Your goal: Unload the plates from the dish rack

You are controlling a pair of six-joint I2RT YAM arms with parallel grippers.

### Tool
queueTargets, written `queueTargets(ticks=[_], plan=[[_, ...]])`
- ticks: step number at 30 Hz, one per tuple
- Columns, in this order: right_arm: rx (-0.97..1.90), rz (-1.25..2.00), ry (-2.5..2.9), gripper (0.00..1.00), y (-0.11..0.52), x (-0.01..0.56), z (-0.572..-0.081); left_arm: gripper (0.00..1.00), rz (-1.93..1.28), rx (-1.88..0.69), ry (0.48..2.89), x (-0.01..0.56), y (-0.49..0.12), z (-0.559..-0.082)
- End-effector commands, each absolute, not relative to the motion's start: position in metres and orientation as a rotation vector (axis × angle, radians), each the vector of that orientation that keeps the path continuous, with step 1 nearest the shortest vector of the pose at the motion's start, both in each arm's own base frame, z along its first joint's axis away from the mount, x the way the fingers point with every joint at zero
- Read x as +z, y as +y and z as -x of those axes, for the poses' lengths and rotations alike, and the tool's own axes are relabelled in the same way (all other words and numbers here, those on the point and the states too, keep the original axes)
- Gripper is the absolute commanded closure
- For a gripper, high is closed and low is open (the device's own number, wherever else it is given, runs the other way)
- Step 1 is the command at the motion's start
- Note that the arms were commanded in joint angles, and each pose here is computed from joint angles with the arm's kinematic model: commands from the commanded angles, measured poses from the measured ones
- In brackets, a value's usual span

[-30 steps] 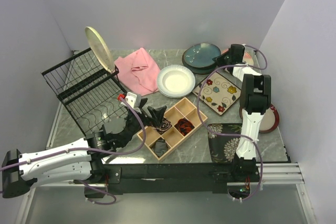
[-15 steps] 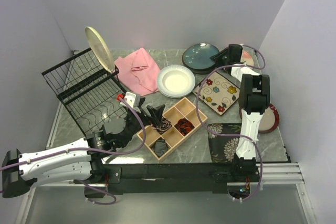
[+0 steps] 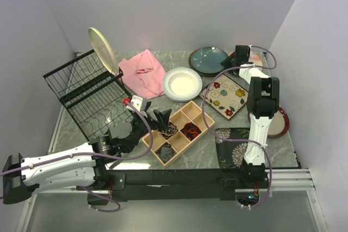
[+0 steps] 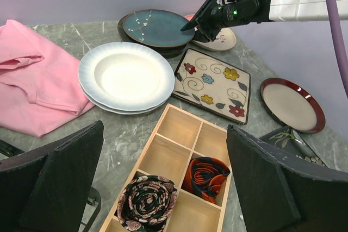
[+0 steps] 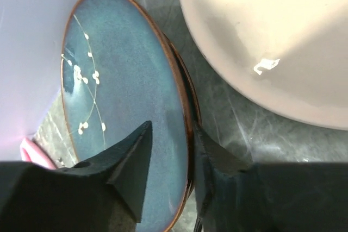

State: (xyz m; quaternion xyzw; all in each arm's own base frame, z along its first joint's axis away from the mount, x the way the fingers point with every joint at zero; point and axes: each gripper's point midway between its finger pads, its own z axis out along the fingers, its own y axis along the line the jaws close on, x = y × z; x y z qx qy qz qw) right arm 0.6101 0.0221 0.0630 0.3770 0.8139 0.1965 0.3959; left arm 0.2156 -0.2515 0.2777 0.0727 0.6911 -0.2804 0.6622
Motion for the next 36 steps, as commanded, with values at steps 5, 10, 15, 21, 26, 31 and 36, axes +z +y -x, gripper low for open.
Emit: queueTargets(ticks=[5, 10, 15, 21, 26, 31, 36], plan=[[0.446, -0.849, 1.923, 0.58, 0.012, 0.134, -0.627, 0.01, -0.137, -0.665, 1.515, 0.299, -0.254, -0.216], [0.395, -0.865, 1.927, 0.52, 0.003, 0.134, -0.626, 0.01, -0.149, -0.657, 1.523, 0.297, -0.258, -0.218], [0.364, -0.863, 1.926, 0.50, -0.002, 0.138, -0.626, 0.01, -0.164, -0.652, 1.530, 0.294, -0.261, -0.218], [0.388, -0.841, 1.933, 0.66, 0.003, 0.136, -0.631, 0.00, -0.159, -0.649, 1.528, 0.294, -0.259, -0.218], [0.410, -0.854, 1.960, 0.65, 0.007, 0.123, -0.632, 0.01, -0.159, -0.647, 1.526, 0.295, -0.259, -0.218], [0.406, -0.872, 1.998, 0.65, 0.009, 0.109, -0.634, 0.00, -0.152, -0.641, 1.526, 0.296, -0.258, -0.219], [0.444, -0.819, 1.960, 0.63, 0.013, 0.147, -0.639, 0.01, -0.070, -0.590, 1.528, 0.305, -0.244, -0.226]])
